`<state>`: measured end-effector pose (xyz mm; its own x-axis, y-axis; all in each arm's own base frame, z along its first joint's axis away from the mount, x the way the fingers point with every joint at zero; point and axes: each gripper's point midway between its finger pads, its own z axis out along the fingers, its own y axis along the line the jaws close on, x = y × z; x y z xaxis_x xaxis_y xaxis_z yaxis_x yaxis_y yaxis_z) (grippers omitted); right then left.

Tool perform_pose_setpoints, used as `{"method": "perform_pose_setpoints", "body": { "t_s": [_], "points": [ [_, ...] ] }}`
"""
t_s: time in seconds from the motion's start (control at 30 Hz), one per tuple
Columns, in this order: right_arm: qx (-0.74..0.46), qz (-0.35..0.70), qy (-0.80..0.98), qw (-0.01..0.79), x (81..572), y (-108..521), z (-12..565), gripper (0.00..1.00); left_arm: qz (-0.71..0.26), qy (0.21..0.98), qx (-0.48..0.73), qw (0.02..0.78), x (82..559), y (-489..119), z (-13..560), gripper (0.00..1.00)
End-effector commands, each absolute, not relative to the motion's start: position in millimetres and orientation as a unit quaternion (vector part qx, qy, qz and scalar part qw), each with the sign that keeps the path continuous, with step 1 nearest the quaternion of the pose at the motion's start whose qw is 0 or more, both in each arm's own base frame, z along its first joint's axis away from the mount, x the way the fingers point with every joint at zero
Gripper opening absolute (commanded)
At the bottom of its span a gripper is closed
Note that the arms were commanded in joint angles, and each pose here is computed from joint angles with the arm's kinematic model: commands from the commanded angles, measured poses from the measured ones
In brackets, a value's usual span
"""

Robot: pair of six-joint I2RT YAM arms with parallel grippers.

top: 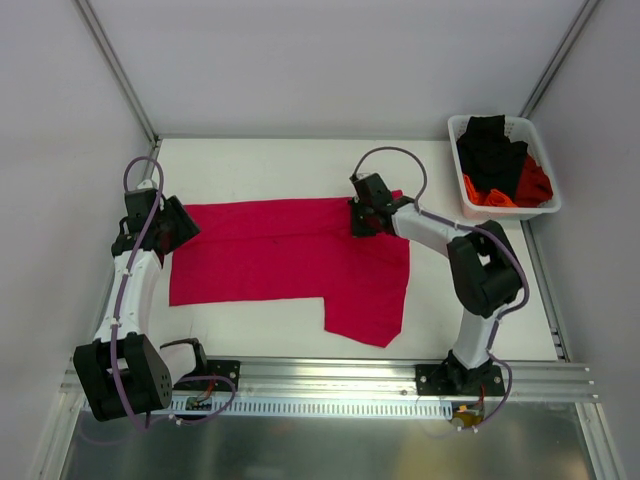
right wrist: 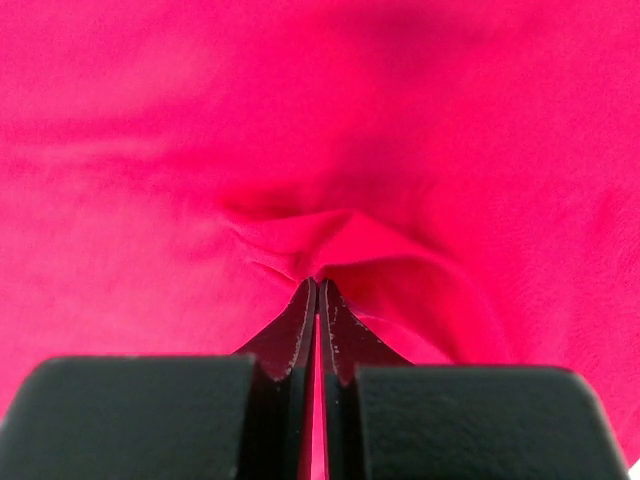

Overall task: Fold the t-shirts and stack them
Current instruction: Fold the tshirt

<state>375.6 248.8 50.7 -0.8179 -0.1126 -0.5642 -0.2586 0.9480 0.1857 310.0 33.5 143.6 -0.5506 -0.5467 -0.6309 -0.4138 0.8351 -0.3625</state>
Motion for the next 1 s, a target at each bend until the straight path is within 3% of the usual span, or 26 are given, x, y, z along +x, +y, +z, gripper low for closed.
{"method": "perform_pose_setpoints", "body": {
  "t_s": [0.0,0.43,0.5,0.67,0.77,0.83,0.97],
  "points": [
    [-0.119,0.172,0.929,0.305,350.9,268.7,83.2,0.0,-0.085,0.871,-0.26,0.407,312.6,36.3,162.3,0.52],
    [-0.198,0.26,0.919,0.222,261.4,297.3,73.8,0.0,-0.101,0.877,-0.251,0.398,313.8,29.4,158.7,0.52],
    [-0.198,0.261,0.922,0.207,256.0,300.1,67.6,0.13,-0.1,0.879,-0.248,0.394,314.1,29.1,156.7,0.53],
    [-0.194,0.242,0.934,0.175,244.0,291.1,63.4,0.69,-0.098,0.883,-0.24,0.391,317.4,30.0,157.3,0.56],
    [-0.204,0.242,0.925,0.211,251.9,288.1,99.6,0.87,-0.09,0.882,-0.244,0.393,324.5,34.5,160.5,0.59],
    [-0.204,0.227,0.915,0.262,267.6,281.3,132.2,0.92,-0.088,0.879,-0.249,0.397,333.1,38.1,167.3,0.61],
    [-0.137,0.24,0.907,0.317,317.4,260.4,180.9,0.89,-0.103,0.881,-0.266,0.378,357.2,38.8,162.9,0.56]
  ]
}}
